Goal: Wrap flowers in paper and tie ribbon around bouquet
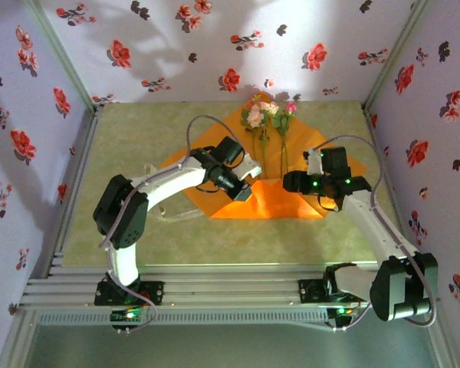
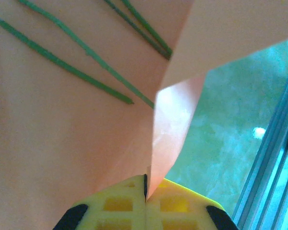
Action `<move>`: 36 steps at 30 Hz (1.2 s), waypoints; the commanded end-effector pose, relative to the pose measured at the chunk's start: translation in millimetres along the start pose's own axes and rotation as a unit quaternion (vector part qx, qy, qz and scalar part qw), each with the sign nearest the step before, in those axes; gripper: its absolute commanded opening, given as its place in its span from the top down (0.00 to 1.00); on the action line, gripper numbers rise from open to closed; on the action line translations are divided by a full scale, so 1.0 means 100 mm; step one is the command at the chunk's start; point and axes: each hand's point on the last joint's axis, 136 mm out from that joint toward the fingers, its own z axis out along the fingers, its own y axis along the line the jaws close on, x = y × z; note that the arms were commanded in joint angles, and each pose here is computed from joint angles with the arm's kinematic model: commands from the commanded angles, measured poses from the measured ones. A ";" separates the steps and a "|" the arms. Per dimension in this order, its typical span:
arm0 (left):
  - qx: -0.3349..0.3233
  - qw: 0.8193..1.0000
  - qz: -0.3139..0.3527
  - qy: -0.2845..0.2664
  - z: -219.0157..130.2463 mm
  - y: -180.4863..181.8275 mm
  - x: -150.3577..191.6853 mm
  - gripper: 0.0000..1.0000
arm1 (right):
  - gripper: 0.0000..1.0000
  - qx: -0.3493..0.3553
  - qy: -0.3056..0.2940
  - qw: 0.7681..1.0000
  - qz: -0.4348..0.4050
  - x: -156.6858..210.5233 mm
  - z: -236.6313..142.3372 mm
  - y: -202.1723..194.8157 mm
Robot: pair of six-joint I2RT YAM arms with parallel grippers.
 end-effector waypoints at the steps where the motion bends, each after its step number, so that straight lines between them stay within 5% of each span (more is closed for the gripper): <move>1: -0.014 1.000 -0.005 0.011 -0.01 0.12 0.00 1.00 | 0.38 -0.021 0.002 0.987 -0.160 0.02 0.01 0.10; 6: -0.019 1.000 -0.010 0.007 0.01 0.17 -0.05 1.00 | 0.35 -0.040 0.037 0.968 -0.246 0.24 0.12 0.12; 19: -0.033 0.999 -0.005 -0.001 0.03 0.24 -0.17 1.00 | 0.34 -0.079 0.099 0.955 -0.266 0.22 0.44 0.09; 30: -0.058 0.998 -0.024 -0.009 -0.02 0.31 -0.27 1.00 | 0.94 -0.071 0.110 0.966 -0.222 0.21 0.55 0.05; 34: -0.104 0.989 -0.102 -0.031 -0.23 0.38 -0.28 0.57 | 1.00 -0.063 0.114 0.969 -0.212 0.19 0.55 0.02; 36: -0.137 0.977 -0.160 -0.042 -0.39 0.44 -0.20 0.45 | 1.00 -0.058 0.119 0.970 -0.205 0.20 0.57 0.00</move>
